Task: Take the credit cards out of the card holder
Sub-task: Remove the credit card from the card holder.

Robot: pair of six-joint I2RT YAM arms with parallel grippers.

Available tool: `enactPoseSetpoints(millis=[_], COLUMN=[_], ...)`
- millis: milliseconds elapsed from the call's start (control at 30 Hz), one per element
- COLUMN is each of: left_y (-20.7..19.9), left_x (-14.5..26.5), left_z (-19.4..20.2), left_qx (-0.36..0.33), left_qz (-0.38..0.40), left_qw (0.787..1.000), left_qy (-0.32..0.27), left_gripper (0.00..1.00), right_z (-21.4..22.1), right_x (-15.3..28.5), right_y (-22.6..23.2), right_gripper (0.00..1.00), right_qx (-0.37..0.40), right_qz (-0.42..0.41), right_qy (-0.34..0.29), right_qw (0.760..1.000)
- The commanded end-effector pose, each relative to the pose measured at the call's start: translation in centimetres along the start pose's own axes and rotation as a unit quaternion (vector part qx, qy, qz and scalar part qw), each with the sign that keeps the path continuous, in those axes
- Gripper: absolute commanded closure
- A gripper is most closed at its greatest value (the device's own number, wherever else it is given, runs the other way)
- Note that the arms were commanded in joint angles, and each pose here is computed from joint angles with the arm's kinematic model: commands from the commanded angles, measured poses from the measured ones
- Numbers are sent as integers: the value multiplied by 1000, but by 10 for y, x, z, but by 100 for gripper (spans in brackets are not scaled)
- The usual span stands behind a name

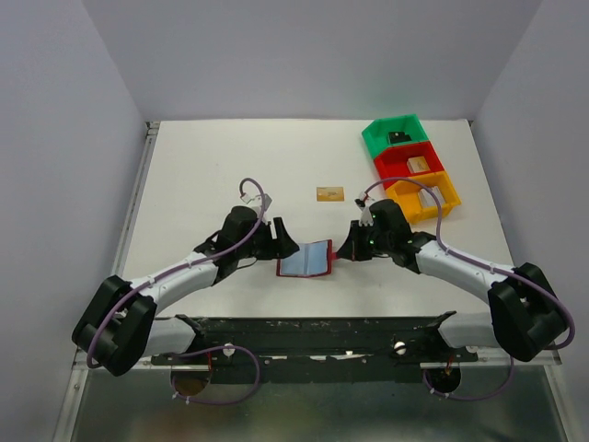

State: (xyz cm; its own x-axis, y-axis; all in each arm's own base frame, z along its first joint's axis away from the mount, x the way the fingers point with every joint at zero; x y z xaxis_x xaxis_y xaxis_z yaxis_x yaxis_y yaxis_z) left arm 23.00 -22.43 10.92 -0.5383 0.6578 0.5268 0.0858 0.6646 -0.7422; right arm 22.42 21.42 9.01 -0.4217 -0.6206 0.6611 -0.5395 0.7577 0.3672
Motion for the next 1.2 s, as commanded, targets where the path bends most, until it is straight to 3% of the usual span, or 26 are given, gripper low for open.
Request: enactPoseSetpoints(millis=[0,467,1167], left_y=[-2,9,16], left_x=[-4,-20,-28], left_z=[-2,11,19], left_qx=[2,4,-2], left_qz=[-11,-39,-71], left_qw=[1000,998,995], left_qy=[7,52,74], left_gripper=[23,26,26], right_z=[-2,-1,1], right_x=[2,-3,-6], right_y=[3,1,3], right_gripper=[100,100,100], right_qx=[0,-3,-6], right_qz=[-9,-7,-15], right_qy=[-14,-14,-8], right_qw=[1000,1000,1000])
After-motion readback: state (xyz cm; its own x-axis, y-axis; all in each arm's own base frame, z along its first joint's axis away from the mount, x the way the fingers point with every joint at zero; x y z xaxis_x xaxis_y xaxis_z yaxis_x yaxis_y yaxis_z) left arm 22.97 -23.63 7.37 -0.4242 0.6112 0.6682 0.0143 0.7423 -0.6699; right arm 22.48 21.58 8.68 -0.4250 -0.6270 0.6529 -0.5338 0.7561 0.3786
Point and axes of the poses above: each gripper's point midway between its finger pads, its own x axis back along the fingers, its own y axis along the line the jaws close on, z = x × y, the point moved 3 cm from there along x, back along the fingers, and after that the axes turned 14 degrees about x, right-handed, at the moved point
